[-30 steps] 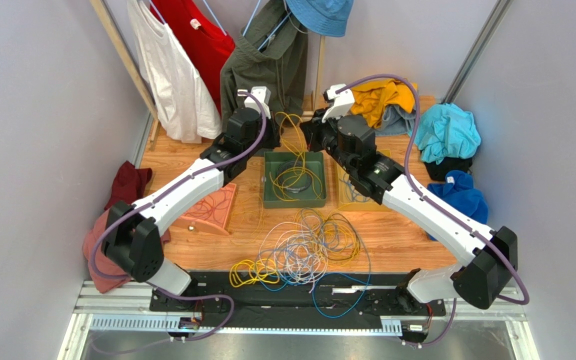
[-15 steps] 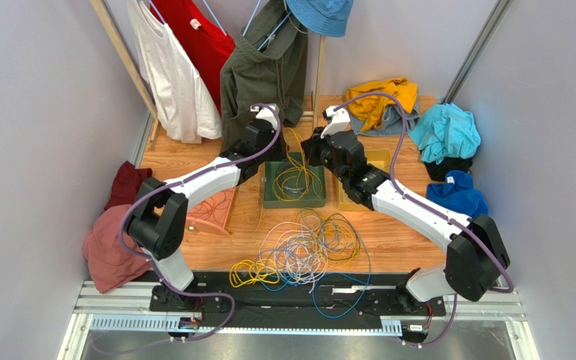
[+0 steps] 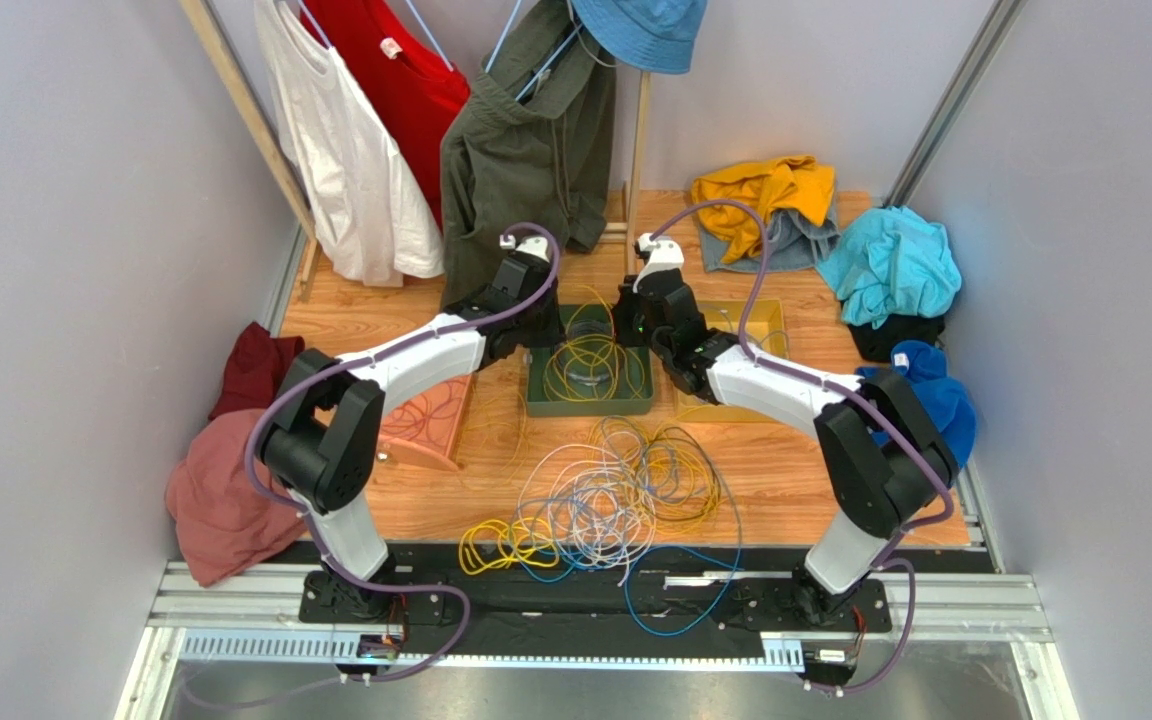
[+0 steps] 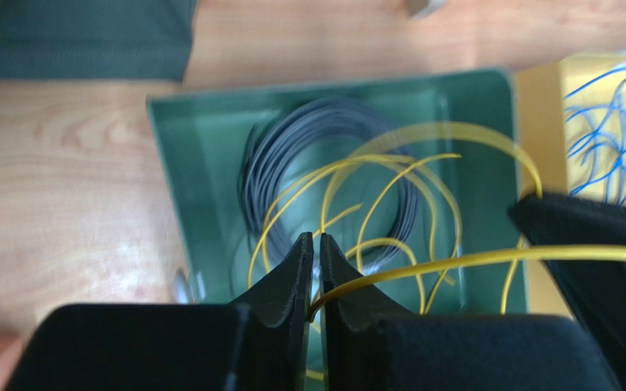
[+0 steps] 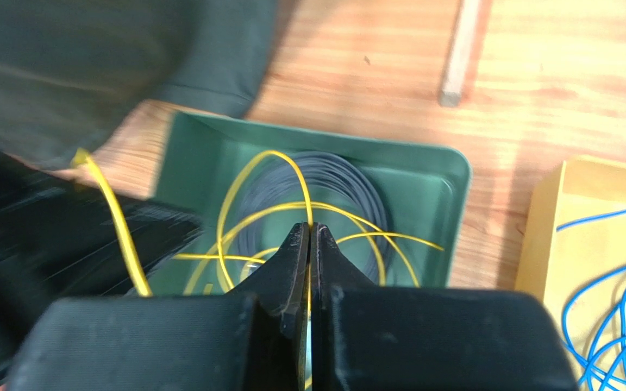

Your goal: Untangle the cables

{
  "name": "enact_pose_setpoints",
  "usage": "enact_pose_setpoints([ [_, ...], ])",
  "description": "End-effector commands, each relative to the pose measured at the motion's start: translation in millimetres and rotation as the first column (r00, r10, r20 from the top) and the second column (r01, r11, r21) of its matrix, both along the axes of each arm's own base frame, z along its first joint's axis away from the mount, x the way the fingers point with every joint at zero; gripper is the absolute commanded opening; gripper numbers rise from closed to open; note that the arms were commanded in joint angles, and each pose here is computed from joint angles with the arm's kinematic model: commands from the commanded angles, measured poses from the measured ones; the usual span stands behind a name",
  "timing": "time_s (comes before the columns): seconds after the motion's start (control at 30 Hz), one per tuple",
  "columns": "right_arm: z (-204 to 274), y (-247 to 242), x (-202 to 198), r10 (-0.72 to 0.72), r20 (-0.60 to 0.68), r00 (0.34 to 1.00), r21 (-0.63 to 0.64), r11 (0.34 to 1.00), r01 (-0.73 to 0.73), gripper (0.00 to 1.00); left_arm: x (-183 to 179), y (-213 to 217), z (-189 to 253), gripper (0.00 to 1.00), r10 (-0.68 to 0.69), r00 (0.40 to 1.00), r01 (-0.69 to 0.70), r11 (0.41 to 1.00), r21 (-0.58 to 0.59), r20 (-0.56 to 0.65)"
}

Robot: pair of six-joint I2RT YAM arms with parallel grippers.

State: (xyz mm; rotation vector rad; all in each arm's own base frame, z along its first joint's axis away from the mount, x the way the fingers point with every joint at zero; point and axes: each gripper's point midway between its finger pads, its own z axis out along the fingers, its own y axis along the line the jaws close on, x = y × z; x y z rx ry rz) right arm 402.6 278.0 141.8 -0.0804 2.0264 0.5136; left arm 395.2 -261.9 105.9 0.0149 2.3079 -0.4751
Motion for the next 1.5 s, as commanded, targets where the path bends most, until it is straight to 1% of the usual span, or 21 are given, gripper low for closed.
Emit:
enact_pose_setpoints([
  [0.0, 4, 2, 10, -0.022, 0.004, 1.000, 0.025, 0.999, 0.022, 0.00, -16, 11, 16, 0.21, 0.016, 1.000, -0.016, 1.000, -0.002, -0.021],
  [0.03, 2, 3, 9, -0.019, -0.006, 1.000, 0.025, 1.000, 0.019, 0.01, -20, 13, 13, 0.30, 0.013, 1.000, -0.013, 1.000, 0.002, -0.028],
  [0.07, 2, 1, 8, -0.024, -0.012, 1.000, 0.021, 1.000, 0.024, 0.09, -23, 14, 18, 0.34, 0.011, 1.000, -0.011, 1.000, -0.002, -0.020],
  [0.13, 6, 0, 6, -0.035, -0.009, 0.999, 0.021, 0.999, 0.035, 0.18, -26, 17, 19, 0.44, 0.013, 1.000, -0.012, 1.000, 0.006, -0.024],
  [0.17, 6, -2, 4, -0.042, -0.014, 0.999, 0.006, 0.999, 0.042, 0.28, -28, 17, 23, 0.45, 0.013, 1.000, -0.012, 1.000, 0.008, -0.019],
  [0.23, 20, -8, 4, -0.075, 0.013, 0.997, -0.014, 0.997, 0.075, 0.36, -30, 22, 26, 0.47, 0.025, 1.000, -0.025, 0.999, 0.028, -0.019],
  [0.27, 20, -12, 1, -0.086, 0.005, 0.996, -0.039, 0.996, 0.086, 0.42, -31, 23, 32, 0.47, 0.028, 1.000, -0.027, 0.999, 0.030, -0.006],
  [0.33, 36, -19, 2, -0.117, 0.035, 0.992, -0.061, 0.991, 0.119, 0.46, -34, 29, 34, 0.51, 0.046, 0.999, -0.045, 0.997, 0.054, -0.004],
  [0.37, 33, -24, -3, -0.127, 0.018, 0.992, -0.089, 0.988, 0.129, 0.50, -36, 29, 38, 0.51, 0.046, 0.999, -0.046, 0.998, 0.052, 0.006],
  [0.43, 43, -31, -7, -0.150, 0.029, 0.988, -0.082, 0.985, 0.152, 0.50, -39, 34, 42, 0.52, 0.059, 0.998, -0.060, 0.996, 0.073, 0.014],
  [0.47, 45, -34, -9, -0.155, 0.030, 0.987, -0.079, 0.984, 0.157, 0.54, -42, 33, 45, 0.52, 0.054, 0.998, -0.055, 0.995, 0.081, 0.024],
  [0.5, 52, -35, -13, -0.150, 0.040, 0.988, -0.062, 0.986, 0.152, 0.54, -43, 37, 47, 0.64, 0.061, 0.998, -0.064, 0.992, 0.112, 0.034],
  [0.53, 51, -37, -16, -0.147, 0.038, 0.988, -0.065, 0.987, 0.149, 0.54, -43, 38, 47, 0.66, 0.064, 0.997, -0.068, 0.990, 0.127, 0.035],
  [0.73, 67, -34, -41, -0.105, 0.058, 0.993, 0.029, 0.994, 0.104, 0.53, -40, 26, 37, 0.66, 0.018, 0.999, -0.012, 0.980, 0.197, -0.032],
  [0.77, 66, -32, -45, -0.090, 0.058, 0.994, 0.032, 0.996, 0.089, 0.52, -40, 25, 26, 0.66, 0.018, 0.998, -0.004, 0.975, 0.221, -0.065],
  [0.83, 67, -23, -57, -0.035, 0.051, 0.998, 0.050, 0.998, 0.033, 0.50, -41, 28, 25, 0.66, 0.044, 0.995, -0.021, 0.971, 0.238, -0.089],
  [0.93, 64, -7, -72, 0.045, 0.057, 0.997, 0.083, 0.995, -0.049, 0.47, -44, 29, 33, 0.66, 0.053, 0.998, -0.046, 0.982, 0.181, -0.035],
  [1.03, 49, 1, -74, 0.062, 0.036, 0.997, 0.083, 0.994, -0.065, 0.40, -47, 36, 55, 0.66, 0.076, 0.997, -0.078, 0.986, 0.147, 0.024],
  [1.13, 37, 8, -72, 0.071, 0.023, 0.997, 0.102, 0.992, -0.073, 0.38, -56, 48, 83, 0.66, 0.095, 0.993, -0.103, 0.988, 0.119, 0.077],
  [1.3, 29, 21, -68, 0.097, 0.009, 0.995, 0.097, 0.991, -0.097, 0.41, -66, 56, 108, 0.66, 0.086, 0.987, -0.098, 0.992, 0.077, 0.138],
  [1.47, 43, 36, -83, 0.160, 0.078, 0.984, 0.110, 0.980, -0.168, 0.51, -71, 57, 111, 0.66, 0.080, 0.988, -0.090, 0.994, 0.070, 0.135],
])
